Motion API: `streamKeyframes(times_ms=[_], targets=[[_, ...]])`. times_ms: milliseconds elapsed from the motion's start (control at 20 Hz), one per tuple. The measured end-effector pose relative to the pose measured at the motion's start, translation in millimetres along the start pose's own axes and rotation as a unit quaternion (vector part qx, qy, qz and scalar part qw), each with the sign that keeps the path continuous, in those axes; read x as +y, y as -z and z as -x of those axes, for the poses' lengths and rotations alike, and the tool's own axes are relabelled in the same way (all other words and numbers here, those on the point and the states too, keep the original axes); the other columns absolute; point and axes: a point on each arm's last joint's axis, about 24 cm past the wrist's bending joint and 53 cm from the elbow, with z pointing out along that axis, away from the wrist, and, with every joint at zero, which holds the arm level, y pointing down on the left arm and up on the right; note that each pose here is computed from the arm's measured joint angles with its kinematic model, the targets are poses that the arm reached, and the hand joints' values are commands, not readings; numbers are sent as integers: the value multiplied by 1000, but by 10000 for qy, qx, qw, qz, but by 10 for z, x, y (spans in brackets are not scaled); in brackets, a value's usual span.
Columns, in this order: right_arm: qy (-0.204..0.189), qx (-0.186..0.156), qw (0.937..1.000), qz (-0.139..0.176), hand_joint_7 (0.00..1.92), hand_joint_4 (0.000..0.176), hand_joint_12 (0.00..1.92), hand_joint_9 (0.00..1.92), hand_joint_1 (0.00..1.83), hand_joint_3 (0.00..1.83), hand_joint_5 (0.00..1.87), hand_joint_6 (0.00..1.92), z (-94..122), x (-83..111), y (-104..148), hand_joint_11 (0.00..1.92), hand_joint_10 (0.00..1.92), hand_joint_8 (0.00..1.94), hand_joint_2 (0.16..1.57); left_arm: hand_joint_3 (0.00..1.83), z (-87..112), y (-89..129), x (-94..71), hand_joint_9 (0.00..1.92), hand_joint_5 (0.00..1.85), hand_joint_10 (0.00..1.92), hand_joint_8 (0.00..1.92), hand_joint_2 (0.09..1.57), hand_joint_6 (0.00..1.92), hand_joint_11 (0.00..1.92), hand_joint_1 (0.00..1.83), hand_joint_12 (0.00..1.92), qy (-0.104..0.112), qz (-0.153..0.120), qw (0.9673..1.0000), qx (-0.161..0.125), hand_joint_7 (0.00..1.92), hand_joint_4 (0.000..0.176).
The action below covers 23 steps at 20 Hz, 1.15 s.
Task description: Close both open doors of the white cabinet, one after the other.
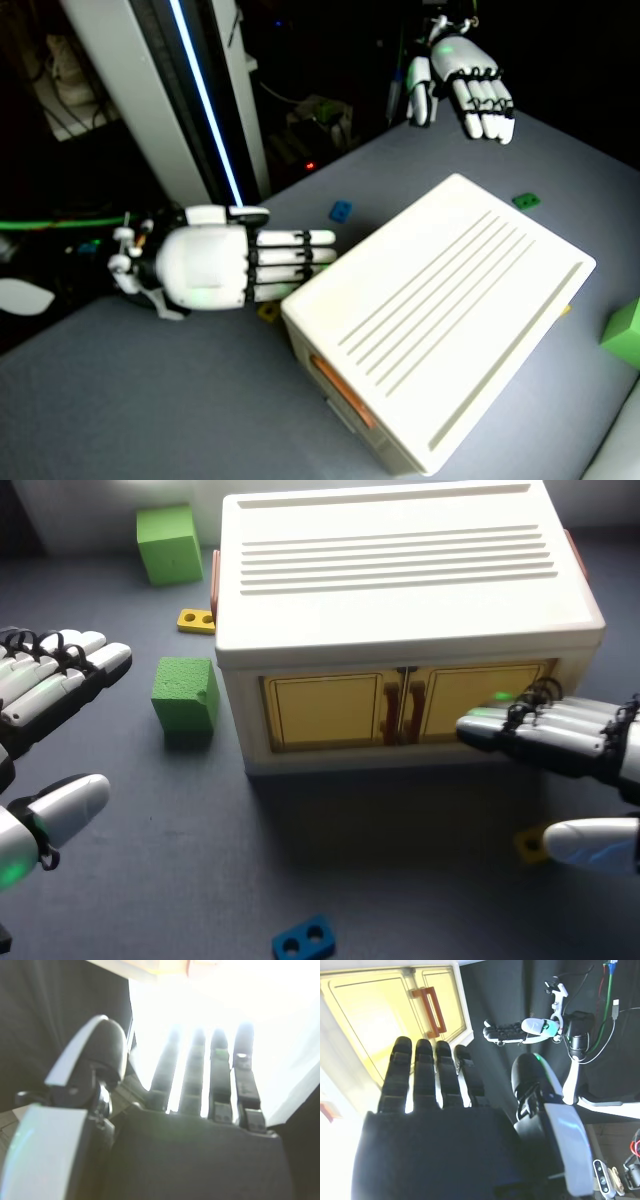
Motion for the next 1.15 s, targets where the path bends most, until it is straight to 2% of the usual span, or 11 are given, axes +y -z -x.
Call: streamKeyframes(times_ms=[50, 100, 200, 350, 500, 550, 600, 900, 950, 1050, 1150], targets=[[-71, -52, 9999, -62, 3, 0, 0, 0, 0, 0, 28, 10, 17, -36, 26, 0, 0, 1, 1534, 63, 2, 3, -1, 140, 78, 9, 3, 1571, 1, 0, 0, 916, -2, -4, 10000, -5, 76, 0], [-121, -70, 9998, -146, 6, 0, 3, 0, 0, 0, 36, 12, 15, -79, 52, 6, 0, 2, 1537, 57, 7, 4, -3, 121, 71, 7, 3, 1571, 1, 0, 0, 890, -3, -10, 10000, -15, 66, 0], [-67, 5, 9996, -278, 23, 0, 9, 9, 0, 0, 52, 16, 37, -79, 171, 22, 4, 8, 1533, 54, 6, 5, -5, 69, 75, 5, 8, 1566, 5, 0, 0, 660, -2, -14, 10000, -14, 57, 0], [-226, -308, 9979, -526, 56, 0, 22, 44, 0, 0, 71, 16, 239, -170, 404, 57, 14, 15, 1531, 43, 29, 7, 13, 44, 71, 1, 0, 1568, 1, 0, 0, 500, 1, 23, 10000, -62, 43, 0], [-281, -481, 9959, -712, 97, 0, 29, 80, 0, 0, 109, 9, 320, -257, 547, 98, 8, 5, 1497, 69, 17, 8, 18, 57, 90, 1, 2, 1571, 0, 0, 0, 516, 24, 33, 10000, -68, 69, 0], [-295, -558, 9954, -717, 88, 0, 20, 68, 0, 0, 109, 8, 361, -258, 563, 79, 2, 1, 1497, 74, 14, 7, 15, 93, 126, 8, 5, 1571, 6, 0, 0, 654, 28, 26, 10000, -64, 91, 0], [-295, -635, 9953, -671, 73, 0, 4, 48, 0, 0, 109, 6, 404, -234, 567, 38, 0, 0, 1485, 63, 17, 8, 13, 105, 128, 8, 7, 1571, 3, 0, 0, 744, 25, 22, 10000, -66, 70, 0], [-304, -1374, 9893, -396, 124, 0, 15, 102, 11, 18, 157, 2, 763, -106, 709, 111, 1, 1, 1562, 17, 16, 2, 80, 5, 41, 1, 0, 1561, 5, 0, 0, 23, 120, 82, 9998, -155, 5, 2], [-228, -1507, 9878, -324, 127, 0, 3, 80, 32, 7, 152, 1, 825, -69, 727, 75, 1, 1, 1554, 5, 30, -6, 80, 0, 13, 0, 0, 1538, 0, 0, 0, 4, 144, 49, 9997, -199, 0, 34], [-98, -1903, 9817, -45, 108, 0, 0, 64, 111, 0, 156, 1, 997, 62, 781, 58, 0, 0, 1554, 3, 105, -57, 55, 0, 5, 0, 0, 1532, 2, 0, 0, 0, 179, -47, 9991, -380, 0, 0], [-41, -2234, 9743, 270, 102, 0, 7, 53, 264, 0, 164, 2, 1125, 182, 831, 53, 6, 2, 1549, 44, 204, -113, 10, 0, 0, 0, 0, 1569, 0, 0, 0, 0, 205, -202, 9977, -606, 0, 0]])
